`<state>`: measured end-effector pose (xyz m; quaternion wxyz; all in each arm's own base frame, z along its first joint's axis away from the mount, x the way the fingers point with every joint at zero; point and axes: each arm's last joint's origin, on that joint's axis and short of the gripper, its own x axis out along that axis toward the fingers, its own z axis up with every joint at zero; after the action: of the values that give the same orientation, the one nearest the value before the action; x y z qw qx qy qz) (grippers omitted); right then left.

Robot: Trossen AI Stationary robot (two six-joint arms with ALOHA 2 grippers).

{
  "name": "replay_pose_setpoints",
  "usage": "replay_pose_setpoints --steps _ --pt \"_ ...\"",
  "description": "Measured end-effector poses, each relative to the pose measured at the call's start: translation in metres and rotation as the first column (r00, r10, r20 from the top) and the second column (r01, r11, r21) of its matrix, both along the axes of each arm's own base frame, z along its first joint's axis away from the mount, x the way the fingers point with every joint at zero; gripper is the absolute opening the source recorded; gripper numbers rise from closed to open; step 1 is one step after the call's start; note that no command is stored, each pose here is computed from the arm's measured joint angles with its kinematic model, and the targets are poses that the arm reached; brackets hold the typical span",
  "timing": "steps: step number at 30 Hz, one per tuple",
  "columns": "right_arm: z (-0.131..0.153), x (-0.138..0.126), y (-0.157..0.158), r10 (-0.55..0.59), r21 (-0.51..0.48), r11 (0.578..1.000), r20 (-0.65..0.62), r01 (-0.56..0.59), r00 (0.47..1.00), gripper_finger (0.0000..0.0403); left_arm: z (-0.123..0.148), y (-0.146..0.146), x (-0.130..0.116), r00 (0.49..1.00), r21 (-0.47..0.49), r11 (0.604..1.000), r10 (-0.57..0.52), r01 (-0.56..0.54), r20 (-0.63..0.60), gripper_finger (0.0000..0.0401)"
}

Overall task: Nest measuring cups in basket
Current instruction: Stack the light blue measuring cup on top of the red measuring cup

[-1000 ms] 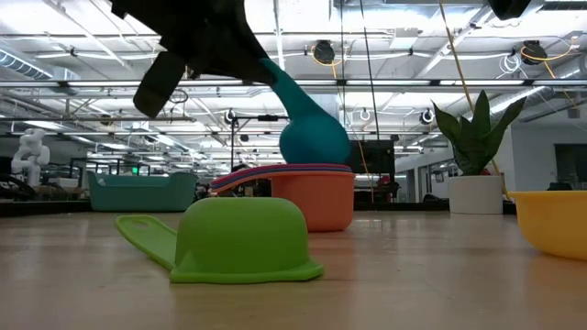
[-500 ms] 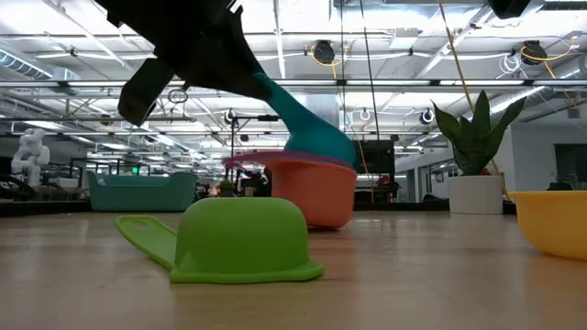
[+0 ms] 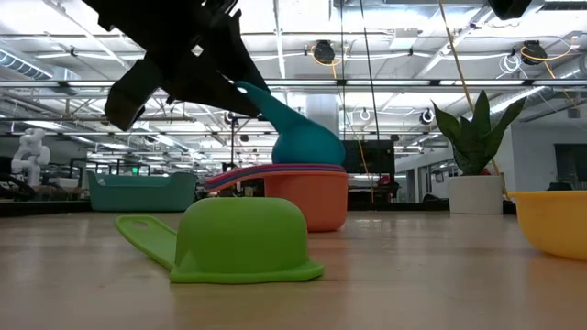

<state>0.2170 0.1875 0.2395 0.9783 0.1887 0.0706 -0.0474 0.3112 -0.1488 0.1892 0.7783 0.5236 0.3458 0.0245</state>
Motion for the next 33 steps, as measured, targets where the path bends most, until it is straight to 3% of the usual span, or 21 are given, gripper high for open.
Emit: replay_pose_setpoints --steps 5,10,19,22,26,33 --pt "0.0 0.0 0.0 0.0 0.0 1.0 0.0 0.0 1.0 0.0118 0.0 -0.008 -0.005 1.0 -0.027 1.0 -0.01 0.01 0.007 0.0133" --pt "0.0 0.0 0.0 0.0 -0.001 1.0 0.0 0.0 1.0 0.0118 -0.005 -0.009 -0.008 0.999 -0.116 0.993 -0.019 0.015 -0.038 0.0145" --pt "0.0 -0.003 0.003 0.017 -0.013 1.0 -0.002 -0.017 1.0 0.0118 -0.012 0.002 -0.023 0.98 -0.215 0.968 0.094 -0.132 -0.177 0.015" --pt "0.0 -0.002 0.003 0.017 -0.018 1.0 -0.002 -0.017 1.0 0.0118 -0.011 0.003 -0.032 0.96 -0.3 0.932 0.132 -0.205 -0.245 0.015" --pt "-0.001 -0.003 0.003 0.021 -0.045 0.999 -0.009 -0.022 1.0 0.0118 -0.007 0.002 -0.039 0.941 -0.428 0.853 0.19 -0.3 -0.281 0.015" --pt "0.0 -0.002 0.002 0.035 -0.136 0.99 -0.012 -0.036 0.999 0.0118 -0.003 0.0 -0.036 0.924 -0.556 0.738 0.296 -0.382 -0.241 0.015"
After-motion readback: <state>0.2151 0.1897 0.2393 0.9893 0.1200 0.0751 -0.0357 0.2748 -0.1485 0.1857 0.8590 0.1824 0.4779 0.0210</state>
